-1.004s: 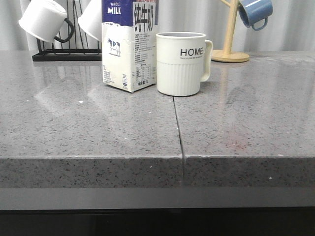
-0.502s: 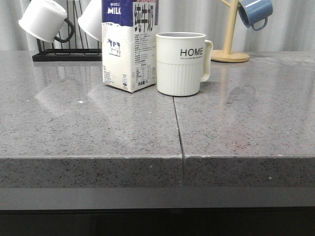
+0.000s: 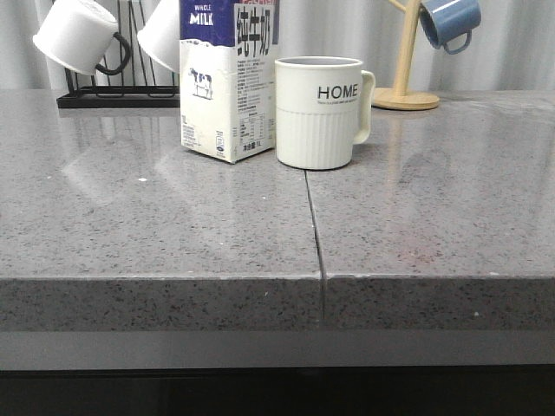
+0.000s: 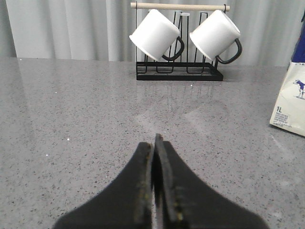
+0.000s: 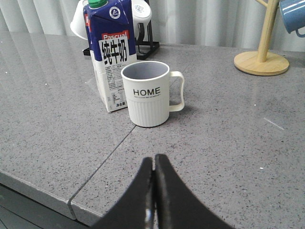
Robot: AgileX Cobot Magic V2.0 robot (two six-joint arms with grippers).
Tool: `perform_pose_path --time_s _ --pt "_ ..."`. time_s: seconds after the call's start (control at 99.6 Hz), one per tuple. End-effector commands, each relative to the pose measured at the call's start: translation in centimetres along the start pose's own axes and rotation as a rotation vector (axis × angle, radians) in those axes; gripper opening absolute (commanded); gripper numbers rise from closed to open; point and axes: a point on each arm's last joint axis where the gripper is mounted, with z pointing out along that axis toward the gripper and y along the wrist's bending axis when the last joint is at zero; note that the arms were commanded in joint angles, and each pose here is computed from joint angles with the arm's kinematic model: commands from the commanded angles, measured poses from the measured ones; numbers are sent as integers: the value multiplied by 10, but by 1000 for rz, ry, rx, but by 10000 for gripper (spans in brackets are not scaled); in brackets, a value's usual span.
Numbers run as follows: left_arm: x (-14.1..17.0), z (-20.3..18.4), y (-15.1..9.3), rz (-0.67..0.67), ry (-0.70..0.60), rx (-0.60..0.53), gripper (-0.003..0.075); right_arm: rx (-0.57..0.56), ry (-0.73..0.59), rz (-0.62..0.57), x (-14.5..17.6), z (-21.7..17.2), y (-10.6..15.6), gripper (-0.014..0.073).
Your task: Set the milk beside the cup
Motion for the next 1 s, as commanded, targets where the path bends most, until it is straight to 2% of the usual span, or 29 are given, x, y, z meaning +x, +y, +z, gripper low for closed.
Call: perform_pose_path --time_s 0.0,0.07,0.452,0.994 --pt "-10 -4 1 28 -118 -17 -21 0 -94 -7 -15 -2 1 -36" --pt "-4 -7 2 89 -127 -26 -21 0 -94 -7 -15 -2 1 -36" --pt "47 -9 2 53 -109 -25 -21 0 -94 -7 -15 -2 1 -36" --pt "48 -10 2 52 -89 -25 -21 0 -95 -7 -15 -2 1 -36"
